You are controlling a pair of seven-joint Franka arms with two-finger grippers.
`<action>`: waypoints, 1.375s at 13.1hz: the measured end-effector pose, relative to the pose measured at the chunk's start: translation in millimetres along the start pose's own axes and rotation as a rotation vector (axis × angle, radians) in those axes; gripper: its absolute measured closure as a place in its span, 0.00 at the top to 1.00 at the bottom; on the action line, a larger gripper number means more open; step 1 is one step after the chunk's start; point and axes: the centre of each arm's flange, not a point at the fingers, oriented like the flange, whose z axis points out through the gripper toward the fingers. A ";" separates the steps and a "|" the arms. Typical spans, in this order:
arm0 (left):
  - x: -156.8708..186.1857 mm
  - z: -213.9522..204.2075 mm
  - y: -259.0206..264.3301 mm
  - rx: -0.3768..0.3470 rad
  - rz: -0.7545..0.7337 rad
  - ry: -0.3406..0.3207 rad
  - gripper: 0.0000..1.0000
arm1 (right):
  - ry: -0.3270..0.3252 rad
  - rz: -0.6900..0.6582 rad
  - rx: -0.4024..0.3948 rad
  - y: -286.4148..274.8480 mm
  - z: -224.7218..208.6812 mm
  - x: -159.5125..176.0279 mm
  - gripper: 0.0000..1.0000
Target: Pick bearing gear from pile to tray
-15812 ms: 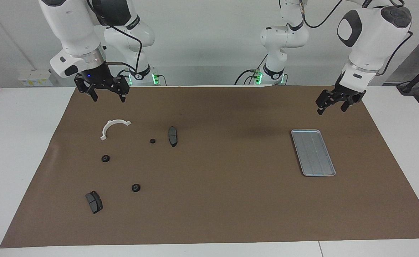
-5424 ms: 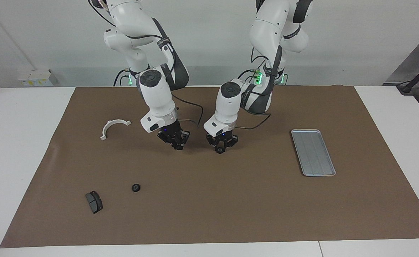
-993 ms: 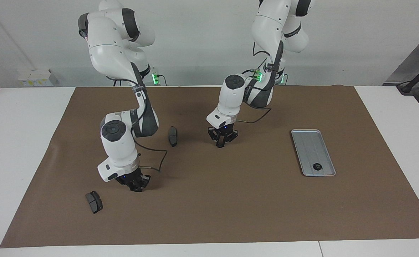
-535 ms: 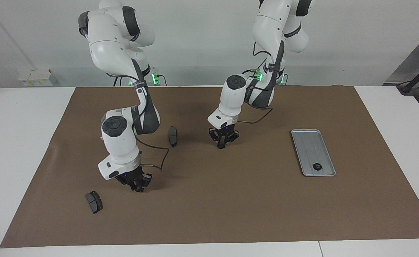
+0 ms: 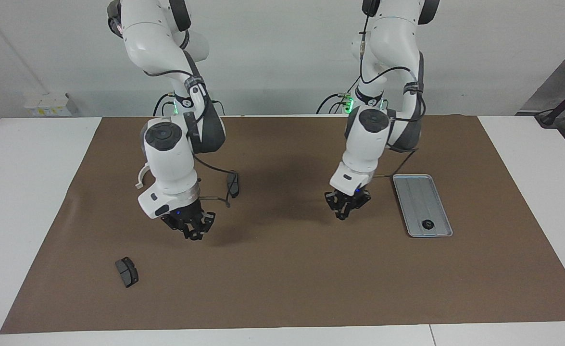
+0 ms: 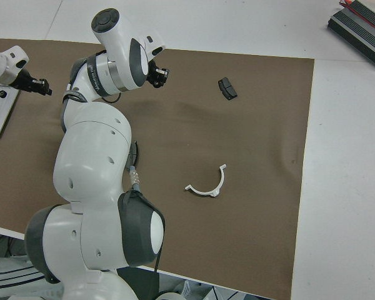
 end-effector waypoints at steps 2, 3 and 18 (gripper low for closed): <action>20.0 5.2 -76.5 0.034 0.016 -0.045 0.24 | -0.004 0.017 0.010 -40.3 -2.3 -17.9 0.34; 26.1 7.3 -119.9 0.048 0.047 -0.079 0.24 | -0.007 0.030 0.015 -62.3 -3.1 -28.9 0.34; -12.1 10.9 -249.6 0.009 0.399 -0.237 0.90 | -0.062 0.117 0.055 -226.7 74.8 -174.8 0.68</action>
